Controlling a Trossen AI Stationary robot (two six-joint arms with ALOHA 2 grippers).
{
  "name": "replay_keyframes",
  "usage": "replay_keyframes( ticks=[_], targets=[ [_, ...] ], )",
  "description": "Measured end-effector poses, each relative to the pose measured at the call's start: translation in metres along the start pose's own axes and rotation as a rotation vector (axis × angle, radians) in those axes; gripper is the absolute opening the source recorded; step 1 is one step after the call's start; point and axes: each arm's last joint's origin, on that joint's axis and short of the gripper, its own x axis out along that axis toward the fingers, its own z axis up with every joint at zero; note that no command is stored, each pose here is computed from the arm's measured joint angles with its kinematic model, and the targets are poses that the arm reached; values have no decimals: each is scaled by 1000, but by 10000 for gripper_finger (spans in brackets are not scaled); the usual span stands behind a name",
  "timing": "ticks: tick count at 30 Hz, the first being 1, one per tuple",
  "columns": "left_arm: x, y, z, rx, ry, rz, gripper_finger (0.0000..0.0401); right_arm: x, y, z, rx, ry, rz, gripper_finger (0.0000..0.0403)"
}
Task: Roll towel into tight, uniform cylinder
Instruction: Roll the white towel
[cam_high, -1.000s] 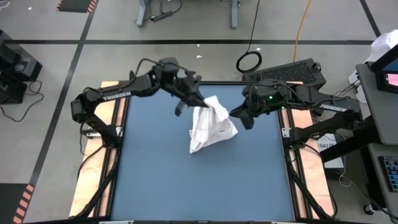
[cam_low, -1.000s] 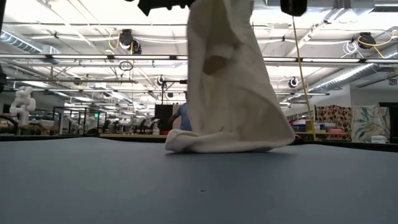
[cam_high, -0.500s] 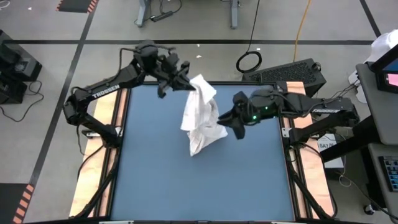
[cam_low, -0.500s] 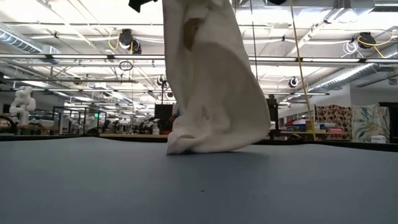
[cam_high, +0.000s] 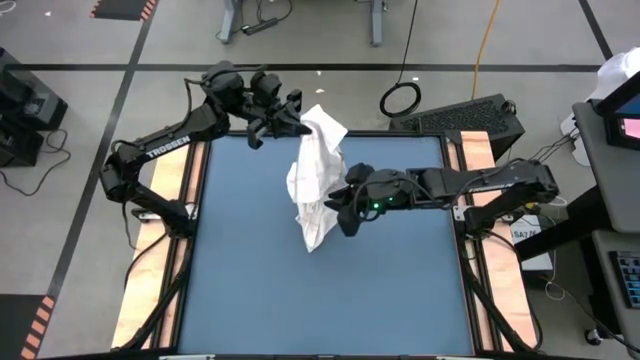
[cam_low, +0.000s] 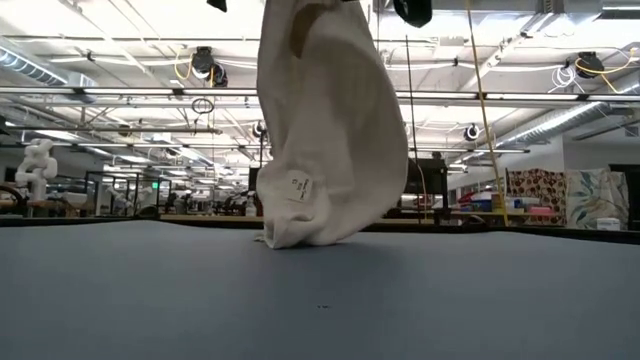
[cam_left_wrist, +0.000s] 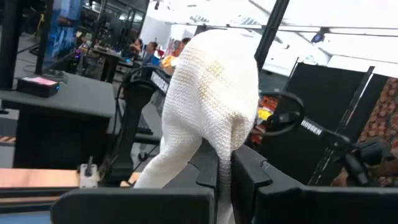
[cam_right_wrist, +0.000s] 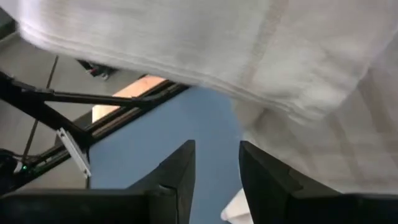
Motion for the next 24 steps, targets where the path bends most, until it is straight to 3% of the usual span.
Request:
replay_keyframes(
  ticks=[8,13,21,24],
  targets=[
    [0,-1,1,8,-7,-3,18,-5,2,4,28,-42,8,114],
    [0,-2,3,34,-20,-10,19,4,-3,5,33,-67,-52,117],
    [0,-2,4,39,-23,-11,19,14,-8,9,38,-93,-64,157],
    [0,-2,4,39,-23,-11,19,16,-8,9,14,-106,-76,152]
  ],
)
